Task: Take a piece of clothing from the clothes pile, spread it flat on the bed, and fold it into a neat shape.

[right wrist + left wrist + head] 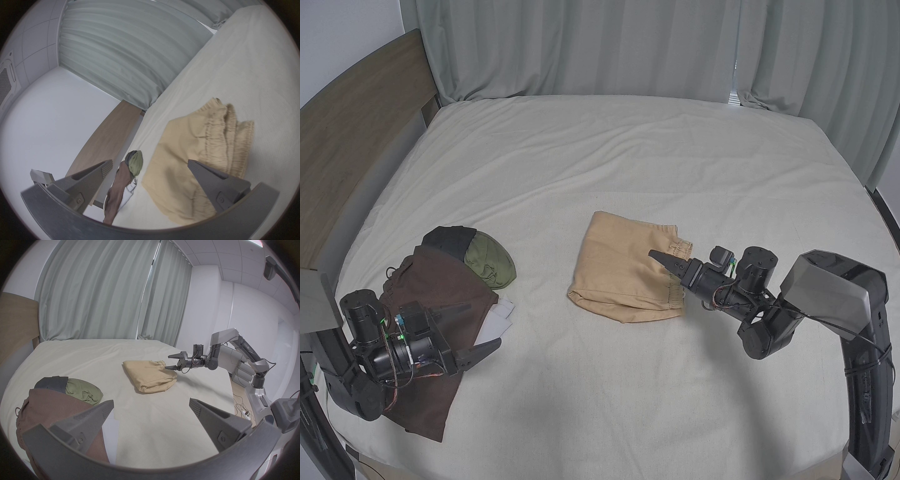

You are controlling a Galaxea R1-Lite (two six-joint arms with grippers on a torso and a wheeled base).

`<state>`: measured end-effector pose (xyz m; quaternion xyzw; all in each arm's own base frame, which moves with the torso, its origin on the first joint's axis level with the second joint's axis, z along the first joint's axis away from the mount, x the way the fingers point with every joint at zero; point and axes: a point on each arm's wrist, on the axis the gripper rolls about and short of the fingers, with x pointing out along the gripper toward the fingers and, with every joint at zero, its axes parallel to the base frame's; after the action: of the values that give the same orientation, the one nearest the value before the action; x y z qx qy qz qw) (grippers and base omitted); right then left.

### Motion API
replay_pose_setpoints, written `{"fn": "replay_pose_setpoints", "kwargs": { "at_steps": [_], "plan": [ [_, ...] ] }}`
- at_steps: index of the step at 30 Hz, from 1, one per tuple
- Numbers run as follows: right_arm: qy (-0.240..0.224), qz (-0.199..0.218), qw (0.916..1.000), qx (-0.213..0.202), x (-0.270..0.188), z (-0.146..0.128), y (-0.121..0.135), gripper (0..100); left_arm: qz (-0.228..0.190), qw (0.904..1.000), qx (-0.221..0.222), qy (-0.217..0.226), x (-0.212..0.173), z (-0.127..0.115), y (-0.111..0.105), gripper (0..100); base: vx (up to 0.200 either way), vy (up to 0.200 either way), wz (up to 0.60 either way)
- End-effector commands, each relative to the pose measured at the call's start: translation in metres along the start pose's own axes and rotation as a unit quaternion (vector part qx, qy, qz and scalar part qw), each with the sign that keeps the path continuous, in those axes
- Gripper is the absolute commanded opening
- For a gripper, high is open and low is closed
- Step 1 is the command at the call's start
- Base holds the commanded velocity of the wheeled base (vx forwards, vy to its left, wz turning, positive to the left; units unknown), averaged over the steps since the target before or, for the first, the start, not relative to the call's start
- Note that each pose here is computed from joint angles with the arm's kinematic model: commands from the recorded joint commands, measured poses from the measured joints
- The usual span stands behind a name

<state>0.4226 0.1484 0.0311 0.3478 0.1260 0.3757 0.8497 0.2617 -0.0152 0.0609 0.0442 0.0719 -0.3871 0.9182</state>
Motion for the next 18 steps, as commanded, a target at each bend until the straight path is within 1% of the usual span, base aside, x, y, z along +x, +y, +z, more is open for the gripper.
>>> {"fn": "replay_pose_setpoints", "kwargs": {
  "at_steps": [1,6,9,12,14,17,18],
  "plan": [
    [0.009,-0.027,0.9995,0.013,-0.002,-0.016,-0.033,100,0.0,1.0,-0.002,0.002,0.0,-0.001,0.0,100,0.0,0.0,0.0],
    [0.012,-0.038,0.9991,0.017,-0.004,-0.023,-0.045,100,-0.002,1.0,-0.004,0.004,0.0,-0.002,-0.001,100,0.0,0.0,0.0],
    [0.008,-0.039,0.9991,0.016,-0.006,-0.021,-0.046,100,-0.002,1.0,-0.005,0.004,0.0,-0.002,-0.001,100,0.0,0.0,0.0],
    [0.001,-0.032,0.9994,0.011,-0.006,-0.015,-0.041,100,-0.005,1.0,-0.003,0.003,0.001,-0.001,-0.002,100,0.0,0.0,0.0],
    [-0.008,-0.024,0.9997,0.004,-0.007,-0.006,-0.031,100,-0.009,0.9999,-0.004,0.003,0.0,-0.001,-0.003,100,0.0,0.0,0.0],
    [-0.018,-0.01,0.9998,-0.006,-0.014,0.011,-0.005,100,-0.035,0.9994,-0.002,-0.003,0.002,0.001,-0.007,100,0.0,0.0,0.0],
    [-0.025,-0.001,0.9996,-0.012,-0.018,0.02,0.01,100,-0.044,0.999,0.001,-0.008,0.001,0.004,-0.009,100,0.0,0.0,0.0]
  ]
}}
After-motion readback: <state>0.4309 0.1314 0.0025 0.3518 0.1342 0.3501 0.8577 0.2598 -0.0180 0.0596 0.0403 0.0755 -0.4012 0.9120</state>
